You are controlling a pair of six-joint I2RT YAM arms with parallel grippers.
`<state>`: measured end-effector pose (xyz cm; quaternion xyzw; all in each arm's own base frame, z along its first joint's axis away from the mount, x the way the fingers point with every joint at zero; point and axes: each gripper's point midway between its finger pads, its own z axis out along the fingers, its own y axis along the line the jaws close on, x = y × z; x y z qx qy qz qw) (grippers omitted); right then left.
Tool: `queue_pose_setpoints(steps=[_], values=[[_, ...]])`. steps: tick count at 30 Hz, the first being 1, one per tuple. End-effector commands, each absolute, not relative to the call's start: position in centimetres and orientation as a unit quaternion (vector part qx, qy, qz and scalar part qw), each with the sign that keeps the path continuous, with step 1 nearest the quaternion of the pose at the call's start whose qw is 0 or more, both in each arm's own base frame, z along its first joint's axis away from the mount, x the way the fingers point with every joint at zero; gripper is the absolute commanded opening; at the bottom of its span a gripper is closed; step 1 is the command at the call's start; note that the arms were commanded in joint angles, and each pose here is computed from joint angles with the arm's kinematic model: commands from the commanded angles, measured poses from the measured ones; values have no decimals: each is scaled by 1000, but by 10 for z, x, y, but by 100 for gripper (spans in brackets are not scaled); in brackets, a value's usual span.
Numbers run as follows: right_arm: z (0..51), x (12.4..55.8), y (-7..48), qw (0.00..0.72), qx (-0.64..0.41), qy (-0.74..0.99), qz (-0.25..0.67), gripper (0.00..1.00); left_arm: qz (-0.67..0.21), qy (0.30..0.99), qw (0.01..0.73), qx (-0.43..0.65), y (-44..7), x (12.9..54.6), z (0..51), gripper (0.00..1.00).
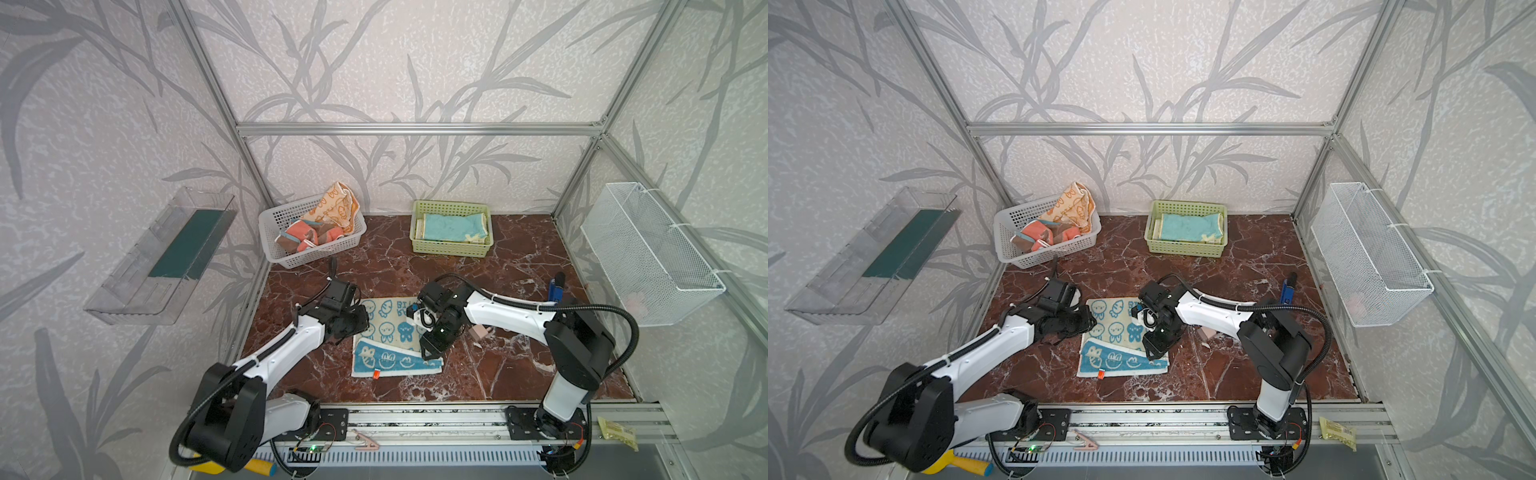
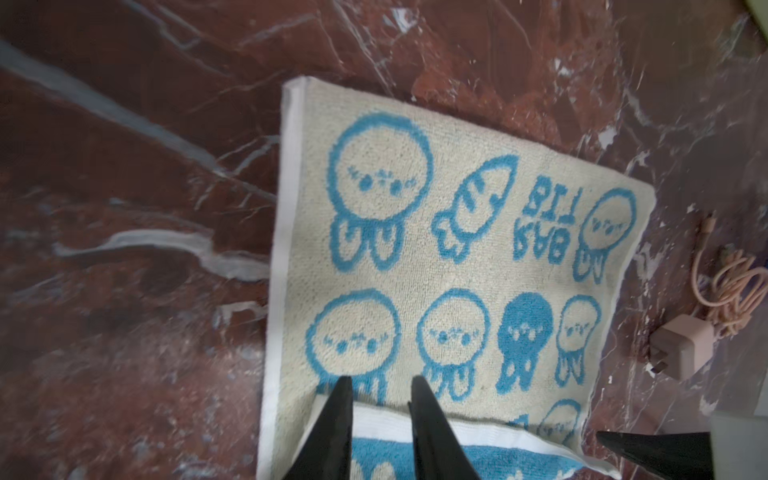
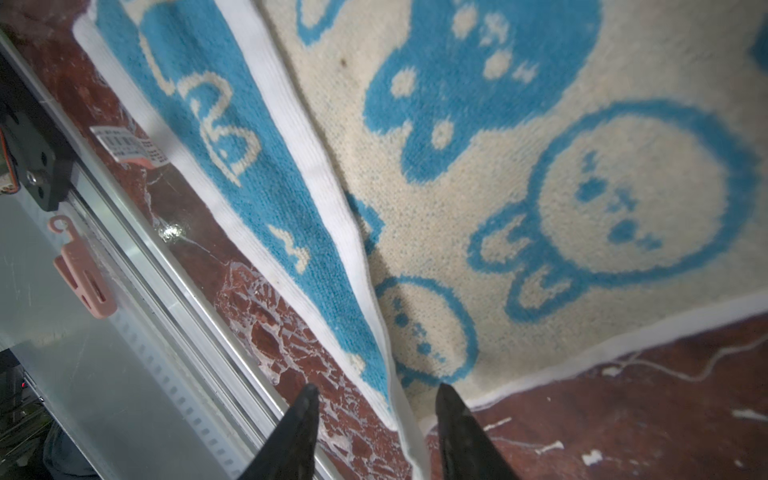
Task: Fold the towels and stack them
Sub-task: 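Release the folded edge and move both grippers to the towel's side edges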
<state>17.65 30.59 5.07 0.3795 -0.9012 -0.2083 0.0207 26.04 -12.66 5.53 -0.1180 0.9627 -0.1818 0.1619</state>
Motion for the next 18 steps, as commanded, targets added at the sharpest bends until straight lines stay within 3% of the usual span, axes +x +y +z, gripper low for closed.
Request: queue_pose_setpoints(steps=[1, 10, 18], values=[[57, 209, 332, -21, 355, -910, -213, 43, -166, 972, 147, -76, -135, 268, 41, 30], [27, 255, 383, -20, 337, -917, -212, 36, -89, 992, 93, -16, -145, 243, 12, 33], [-11, 265, 378, 9, 321, -932, -168, 34, -10, 996, 91, 17, -131, 191, 15, 37]])
